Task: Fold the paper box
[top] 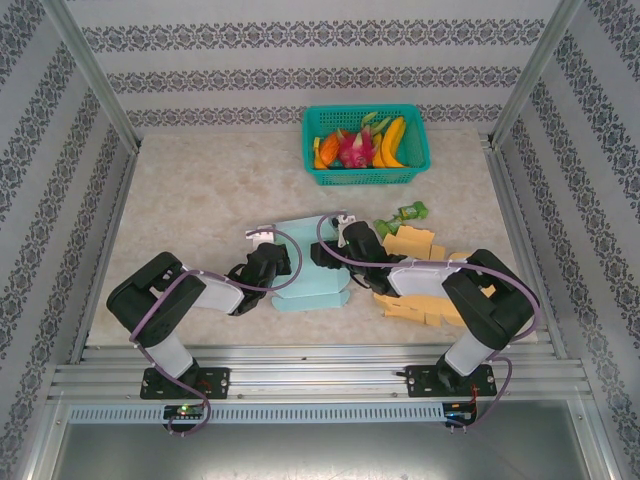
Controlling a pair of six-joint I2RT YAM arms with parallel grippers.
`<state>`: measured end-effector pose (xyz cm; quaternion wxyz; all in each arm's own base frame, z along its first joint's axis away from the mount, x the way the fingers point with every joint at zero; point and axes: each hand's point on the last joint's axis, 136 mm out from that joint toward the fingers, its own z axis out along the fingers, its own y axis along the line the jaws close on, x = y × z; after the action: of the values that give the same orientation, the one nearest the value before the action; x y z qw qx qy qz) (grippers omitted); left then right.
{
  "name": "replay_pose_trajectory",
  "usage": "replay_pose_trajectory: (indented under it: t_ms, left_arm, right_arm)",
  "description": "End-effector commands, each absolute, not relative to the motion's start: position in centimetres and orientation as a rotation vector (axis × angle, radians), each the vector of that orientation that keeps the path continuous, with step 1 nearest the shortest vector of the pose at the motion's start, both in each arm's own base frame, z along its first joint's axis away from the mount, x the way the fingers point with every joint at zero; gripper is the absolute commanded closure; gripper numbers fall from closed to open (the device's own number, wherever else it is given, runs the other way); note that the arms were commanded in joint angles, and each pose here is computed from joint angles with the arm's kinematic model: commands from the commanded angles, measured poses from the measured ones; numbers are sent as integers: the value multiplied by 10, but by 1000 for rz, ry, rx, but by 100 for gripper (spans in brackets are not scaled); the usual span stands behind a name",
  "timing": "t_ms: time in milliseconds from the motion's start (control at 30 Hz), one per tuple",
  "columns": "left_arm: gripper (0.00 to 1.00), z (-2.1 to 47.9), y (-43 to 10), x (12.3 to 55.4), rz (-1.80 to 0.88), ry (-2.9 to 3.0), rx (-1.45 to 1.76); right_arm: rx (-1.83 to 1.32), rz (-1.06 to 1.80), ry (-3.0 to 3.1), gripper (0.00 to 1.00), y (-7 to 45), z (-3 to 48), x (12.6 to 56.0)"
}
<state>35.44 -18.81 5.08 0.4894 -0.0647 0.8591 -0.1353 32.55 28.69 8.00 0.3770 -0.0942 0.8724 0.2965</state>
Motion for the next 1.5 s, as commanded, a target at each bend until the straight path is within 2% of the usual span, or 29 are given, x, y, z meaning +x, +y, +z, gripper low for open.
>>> replay_pose_trajectory:
  t_ms: [0,200,533,767,933,1033,1233,1467]
  left_arm:
    - [100,63,-204,356,-423,2043,-155]
    - [100,59,-190,354,-336,2051,-143]
    - [100,61,-176,353,-335,2062,-113]
    - [100,72,-186,348,-400,2018,49]
    - [100,73,-190,341,-432,2005,119]
    - [100,75,-187,338,-460,1997,118]
    - [100,83,-191,334,-528,1982,147]
    - [100,90,-202,328,-595,1968,205]
  right_arm:
    - [-276,820,2213,39,300,89,321]
    - [-329,770,2194,38,289,108,302]
    - [-364,486,2220,38,227,124,264]
    - [-306,224,2133,38,172,137,277]
    - [-355,282,2093,40,175,142,281]
    - [-414,322,2081,48,181,140,278]
    - [-578,491,2010,47,214,141,265]
    - [-675,545,2008,48,238,141,260]
